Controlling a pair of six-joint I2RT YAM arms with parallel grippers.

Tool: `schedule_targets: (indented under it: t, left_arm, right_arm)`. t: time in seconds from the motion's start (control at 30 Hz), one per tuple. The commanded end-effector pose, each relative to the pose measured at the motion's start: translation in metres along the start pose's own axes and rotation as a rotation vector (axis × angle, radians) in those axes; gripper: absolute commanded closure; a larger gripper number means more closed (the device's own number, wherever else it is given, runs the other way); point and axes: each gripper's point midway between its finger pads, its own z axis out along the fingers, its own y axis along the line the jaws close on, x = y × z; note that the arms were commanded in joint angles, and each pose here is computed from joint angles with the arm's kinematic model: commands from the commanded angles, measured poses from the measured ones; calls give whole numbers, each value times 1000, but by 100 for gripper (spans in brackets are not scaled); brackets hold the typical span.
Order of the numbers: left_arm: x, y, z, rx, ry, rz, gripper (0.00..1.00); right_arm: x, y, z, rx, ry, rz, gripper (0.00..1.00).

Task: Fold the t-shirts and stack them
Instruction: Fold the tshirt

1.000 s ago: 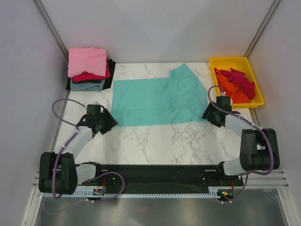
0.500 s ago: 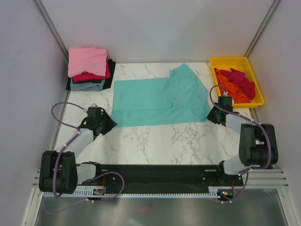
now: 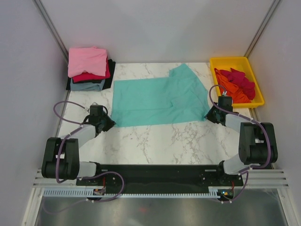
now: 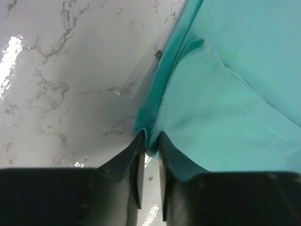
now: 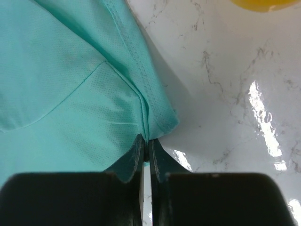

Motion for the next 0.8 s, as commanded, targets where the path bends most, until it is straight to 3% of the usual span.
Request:
schedule_targets:
  t: [0.0, 0.03, 0.07, 0.4, 0.77]
  left_arm:
    - [-10, -3, 5, -8, -34, -10, 79]
    - [-9, -4, 5, -5, -30, -9, 93]
    - [-10, -5, 4, -2, -32, -6, 98]
    - [-21, -10, -35, -8, -37, 7, 98]
    - [1, -3, -97, 67, -54, -55, 98]
  right_arm:
    - [17, -6, 6, 10, 61, -7, 92]
    - [16, -6, 5, 10, 59, -7, 94]
    - [16, -6, 5, 11, 59, -4, 100]
    - [10, -16, -41, 88, 3, 32, 100]
    - [38, -30, -99, 109, -13, 105, 100]
